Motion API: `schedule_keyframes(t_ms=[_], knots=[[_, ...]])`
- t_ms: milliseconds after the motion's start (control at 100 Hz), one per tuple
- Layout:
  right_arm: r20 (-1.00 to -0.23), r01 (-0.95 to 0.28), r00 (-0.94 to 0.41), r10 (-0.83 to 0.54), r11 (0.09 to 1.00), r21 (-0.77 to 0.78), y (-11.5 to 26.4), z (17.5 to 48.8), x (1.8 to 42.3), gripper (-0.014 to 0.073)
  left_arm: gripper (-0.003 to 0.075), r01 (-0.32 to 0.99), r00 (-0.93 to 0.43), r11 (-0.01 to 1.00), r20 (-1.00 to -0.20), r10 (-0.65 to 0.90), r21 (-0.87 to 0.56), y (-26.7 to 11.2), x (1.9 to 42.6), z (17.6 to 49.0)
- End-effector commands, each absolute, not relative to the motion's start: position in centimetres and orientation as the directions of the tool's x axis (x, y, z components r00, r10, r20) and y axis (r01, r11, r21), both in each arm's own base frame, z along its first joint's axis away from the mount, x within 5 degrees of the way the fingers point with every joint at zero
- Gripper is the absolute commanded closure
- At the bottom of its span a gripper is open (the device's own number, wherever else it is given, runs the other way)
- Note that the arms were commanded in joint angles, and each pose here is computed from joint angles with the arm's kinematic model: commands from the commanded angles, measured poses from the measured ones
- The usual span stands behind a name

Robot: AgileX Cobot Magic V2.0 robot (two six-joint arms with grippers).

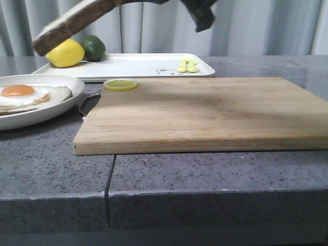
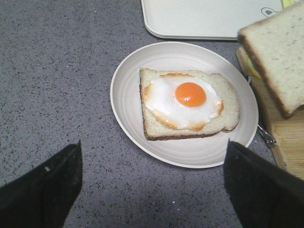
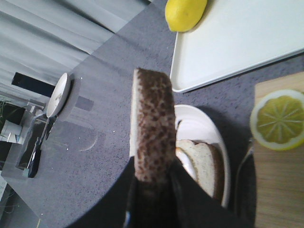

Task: Place bread and move sandwich to tray
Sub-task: 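Lift the bread slice and carry it over the egg toast plate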

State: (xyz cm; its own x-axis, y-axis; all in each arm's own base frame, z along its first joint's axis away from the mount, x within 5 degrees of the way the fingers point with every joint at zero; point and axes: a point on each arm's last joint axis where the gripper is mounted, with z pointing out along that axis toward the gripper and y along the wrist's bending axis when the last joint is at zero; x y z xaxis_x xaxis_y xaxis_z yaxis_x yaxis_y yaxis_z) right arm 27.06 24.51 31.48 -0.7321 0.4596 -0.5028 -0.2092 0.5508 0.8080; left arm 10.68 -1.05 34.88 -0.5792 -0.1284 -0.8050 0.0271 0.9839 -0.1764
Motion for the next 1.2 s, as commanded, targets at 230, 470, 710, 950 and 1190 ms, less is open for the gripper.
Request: schedule_keyframes(t_ms=[230,470,710,950,1190], knots=[[-0.472,-0.227,-0.736,0.485,0.480,0.848,30.4,33.7,26.9,0.0653,0.0153,0.037,-0.509,0.980,-0.848,-0.148,-0.193,-1.1,11.0,36.3],[-0.450,-0.200,-0.753,0.481,0.483,0.852,33.4,32.3,27.4,0.0653,0.0153,0.037,-0.509,0.980,-0.848,-0.148,-0.193,-1.1,11.0,36.3],[-0.445,-0.169,-0.756,0.480,0.514,0.841,34.4,30.6,27.8,0.0653,0.0153,0.037,-0.509,0.980,-0.848,-0.148,-0.193,-1.1,11.0,36.3],[-0.453,-0.152,-0.740,0.497,0.533,0.832,34.2,30.5,28.0,0.0653,0.0153,0.037,-0.509,0.980,-0.848,-0.148,-0.193,-1.1,11.0,36.3],[-0.472,-0.166,-0.737,0.484,0.548,0.820,34.1,30.3,28.0,0.0650,0.0153,0.037,-0.509,0.980,-0.848,-0.148,-0.193,-1.1,11.0,36.3]])
